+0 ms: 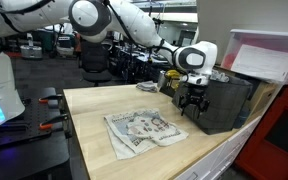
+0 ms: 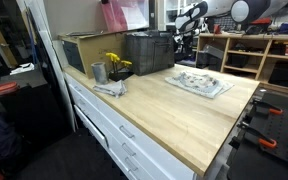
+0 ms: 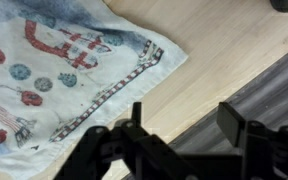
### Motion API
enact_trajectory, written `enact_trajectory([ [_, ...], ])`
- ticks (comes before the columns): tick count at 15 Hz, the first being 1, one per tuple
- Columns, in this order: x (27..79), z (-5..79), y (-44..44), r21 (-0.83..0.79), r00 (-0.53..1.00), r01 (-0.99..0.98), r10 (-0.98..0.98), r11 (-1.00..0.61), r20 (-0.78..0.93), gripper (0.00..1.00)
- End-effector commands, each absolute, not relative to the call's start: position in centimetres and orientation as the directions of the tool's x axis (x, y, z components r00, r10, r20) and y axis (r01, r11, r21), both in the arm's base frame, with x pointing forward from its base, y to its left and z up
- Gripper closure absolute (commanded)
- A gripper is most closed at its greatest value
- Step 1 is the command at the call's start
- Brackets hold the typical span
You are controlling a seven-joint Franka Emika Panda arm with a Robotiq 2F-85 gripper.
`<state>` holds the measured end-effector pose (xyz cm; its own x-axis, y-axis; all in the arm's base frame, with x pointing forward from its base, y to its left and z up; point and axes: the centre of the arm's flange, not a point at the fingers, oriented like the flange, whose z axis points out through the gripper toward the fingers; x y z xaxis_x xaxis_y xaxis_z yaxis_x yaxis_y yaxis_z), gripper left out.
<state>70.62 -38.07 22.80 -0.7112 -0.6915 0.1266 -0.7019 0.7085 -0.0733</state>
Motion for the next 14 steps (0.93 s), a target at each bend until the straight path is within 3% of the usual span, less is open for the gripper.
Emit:
enact_trajectory([
  [1, 68.4, 23.0, -38.1, -0.059, -0.698, -0.713, -0.700, 0.699, 0.147, 0.00],
  [9, 62.8, 19.1, -38.6, 0.032, -0.600, -0.791, -0.784, 0.611, 0.159, 0.00],
  [14, 58.5, 18.1, -38.0, 0.061, -0.338, -0.934, -0.927, 0.352, 0.163, 0.00],
])
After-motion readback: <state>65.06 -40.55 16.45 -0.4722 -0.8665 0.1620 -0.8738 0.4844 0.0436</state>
